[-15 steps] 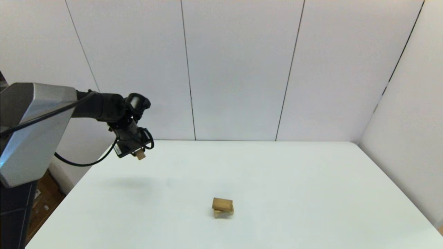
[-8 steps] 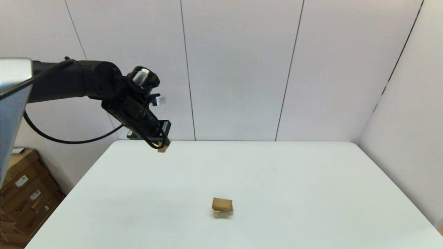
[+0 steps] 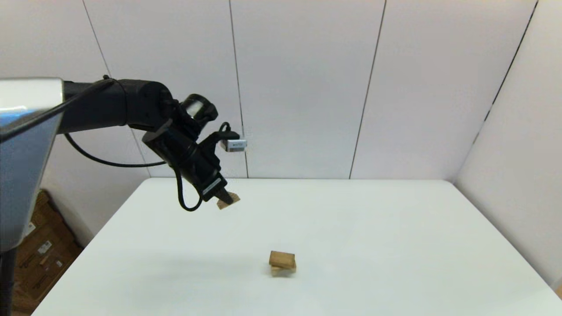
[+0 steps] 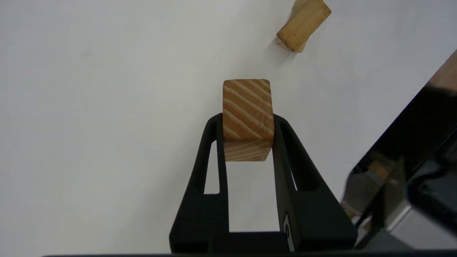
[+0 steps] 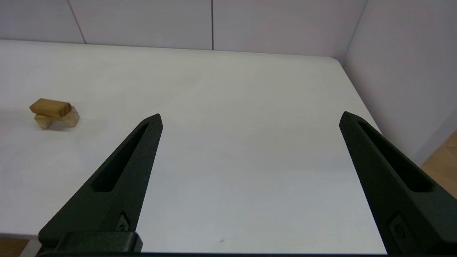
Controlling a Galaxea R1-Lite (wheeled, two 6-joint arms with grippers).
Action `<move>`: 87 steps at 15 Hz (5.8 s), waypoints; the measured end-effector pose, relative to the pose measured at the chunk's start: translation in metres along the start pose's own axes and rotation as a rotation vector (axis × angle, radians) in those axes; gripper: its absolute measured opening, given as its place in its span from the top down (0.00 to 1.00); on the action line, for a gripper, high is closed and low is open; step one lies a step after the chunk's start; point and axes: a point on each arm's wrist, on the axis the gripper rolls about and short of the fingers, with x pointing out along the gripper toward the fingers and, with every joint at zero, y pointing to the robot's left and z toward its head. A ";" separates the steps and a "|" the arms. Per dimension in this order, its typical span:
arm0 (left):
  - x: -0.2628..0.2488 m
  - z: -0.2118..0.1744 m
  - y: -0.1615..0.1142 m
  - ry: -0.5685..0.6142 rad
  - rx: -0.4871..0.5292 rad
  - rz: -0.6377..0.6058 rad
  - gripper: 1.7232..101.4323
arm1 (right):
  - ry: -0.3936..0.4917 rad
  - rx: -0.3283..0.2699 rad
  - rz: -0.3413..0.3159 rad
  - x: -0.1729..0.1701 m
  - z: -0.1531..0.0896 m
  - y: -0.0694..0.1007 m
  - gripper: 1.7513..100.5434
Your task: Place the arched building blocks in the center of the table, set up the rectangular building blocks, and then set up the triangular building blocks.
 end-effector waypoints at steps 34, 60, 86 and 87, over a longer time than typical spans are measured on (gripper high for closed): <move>0.176 0.034 -0.077 0.198 0.363 -0.101 0.79 | 0.000 0.000 0.000 0.000 0.000 0.000 0.03; 0.176 0.025 -0.079 0.120 0.371 -0.065 0.79 | 0.000 0.000 0.000 0.000 0.000 0.000 0.03; 0.185 0.022 -0.075 0.116 0.365 -0.061 0.49 | 0.000 0.000 0.000 0.000 0.000 0.000 0.03; 0.184 0.022 -0.074 0.114 0.362 -0.059 0.44 | 0.000 0.000 0.000 0.000 0.000 0.000 0.03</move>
